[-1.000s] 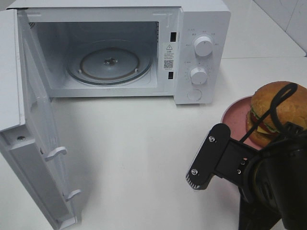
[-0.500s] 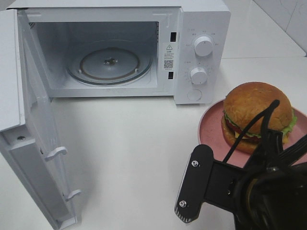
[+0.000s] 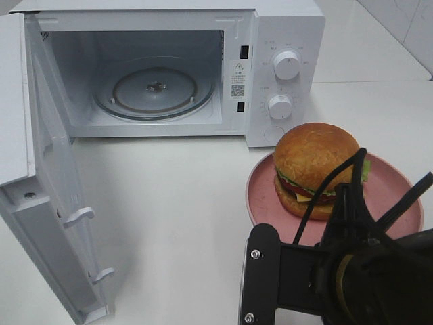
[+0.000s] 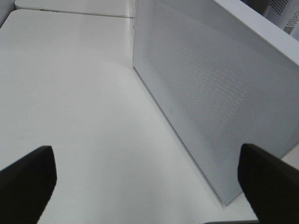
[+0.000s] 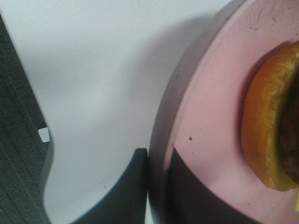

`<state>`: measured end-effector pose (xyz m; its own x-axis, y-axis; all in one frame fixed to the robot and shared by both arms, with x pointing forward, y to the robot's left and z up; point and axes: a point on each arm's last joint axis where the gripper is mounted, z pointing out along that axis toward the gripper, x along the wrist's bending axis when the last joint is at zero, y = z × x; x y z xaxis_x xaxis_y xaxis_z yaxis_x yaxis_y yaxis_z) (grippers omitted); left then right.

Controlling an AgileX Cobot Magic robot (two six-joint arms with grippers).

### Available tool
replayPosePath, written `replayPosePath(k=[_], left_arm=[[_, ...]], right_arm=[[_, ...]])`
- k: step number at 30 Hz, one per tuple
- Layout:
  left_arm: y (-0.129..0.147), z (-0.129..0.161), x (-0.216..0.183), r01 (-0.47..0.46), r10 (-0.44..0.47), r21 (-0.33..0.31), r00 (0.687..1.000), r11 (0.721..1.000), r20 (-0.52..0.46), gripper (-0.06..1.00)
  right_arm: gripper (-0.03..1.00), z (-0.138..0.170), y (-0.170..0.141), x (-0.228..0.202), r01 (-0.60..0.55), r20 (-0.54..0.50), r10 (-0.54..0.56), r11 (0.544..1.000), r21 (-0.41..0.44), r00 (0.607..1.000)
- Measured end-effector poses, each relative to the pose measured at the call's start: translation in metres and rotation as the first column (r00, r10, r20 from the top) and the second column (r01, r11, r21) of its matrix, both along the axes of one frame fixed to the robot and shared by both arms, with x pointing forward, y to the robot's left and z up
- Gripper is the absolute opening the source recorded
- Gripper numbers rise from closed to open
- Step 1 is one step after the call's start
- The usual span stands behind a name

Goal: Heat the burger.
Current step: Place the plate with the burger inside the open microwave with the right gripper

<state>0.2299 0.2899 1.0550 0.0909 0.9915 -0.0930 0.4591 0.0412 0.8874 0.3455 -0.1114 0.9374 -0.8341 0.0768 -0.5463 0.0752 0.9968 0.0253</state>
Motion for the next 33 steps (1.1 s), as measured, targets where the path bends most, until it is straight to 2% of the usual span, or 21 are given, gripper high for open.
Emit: replayPosePath(k=[5, 10, 12, 17, 21, 25, 33], left_arm=[[0.000, 0.000, 0.000, 0.000, 0.000, 0.000, 1.000, 1.000, 0.000, 0.97], [0.000, 0.000, 0.000, 0.000, 0.000, 0.000, 1.000, 1.000, 0.000, 0.97], [0.000, 0.000, 0.000, 0.000, 0.000, 0.000, 1.000, 1.000, 0.000, 0.97], [0.000, 0.000, 0.000, 0.000, 0.000, 0.000, 1.000, 1.000, 0.000, 0.97], [0.000, 0.000, 0.000, 0.000, 0.000, 0.000, 1.000, 1.000, 0.000, 0.97], [0.000, 0.000, 0.000, 0.000, 0.000, 0.000, 1.000, 1.000, 0.000, 0.97], [0.000, 0.000, 0.000, 0.000, 0.000, 0.000, 1.000, 1.000, 0.000, 0.97]], right_arm=[[0.05, 0.001, 0.002, 0.002, -0.051, 0.022, 0.051, 0.999, -0.004, 0.998], [0.05, 0.001, 0.006, 0.002, -0.102, 0.029, 0.102, 0.995, 0.020, 0.994], [0.05, 0.002, 0.013, 0.002, -0.172, 0.042, 0.170, 0.984, 0.053, 0.985], [0.05, 0.002, 0.018, 0.001, -0.233, 0.049, 0.230, 0.969, 0.083, 0.972], [0.05, 0.002, 0.019, 0.001, -0.263, 0.056, 0.259, 0.962, 0.074, 0.964], [0.05, 0.002, 0.019, 0.003, -0.343, 0.063, 0.341, 0.939, 0.020, 0.938], [0.05, 0.002, 0.013, 0.023, -0.398, 0.050, 0.396, 0.917, 0.017, 0.917]])
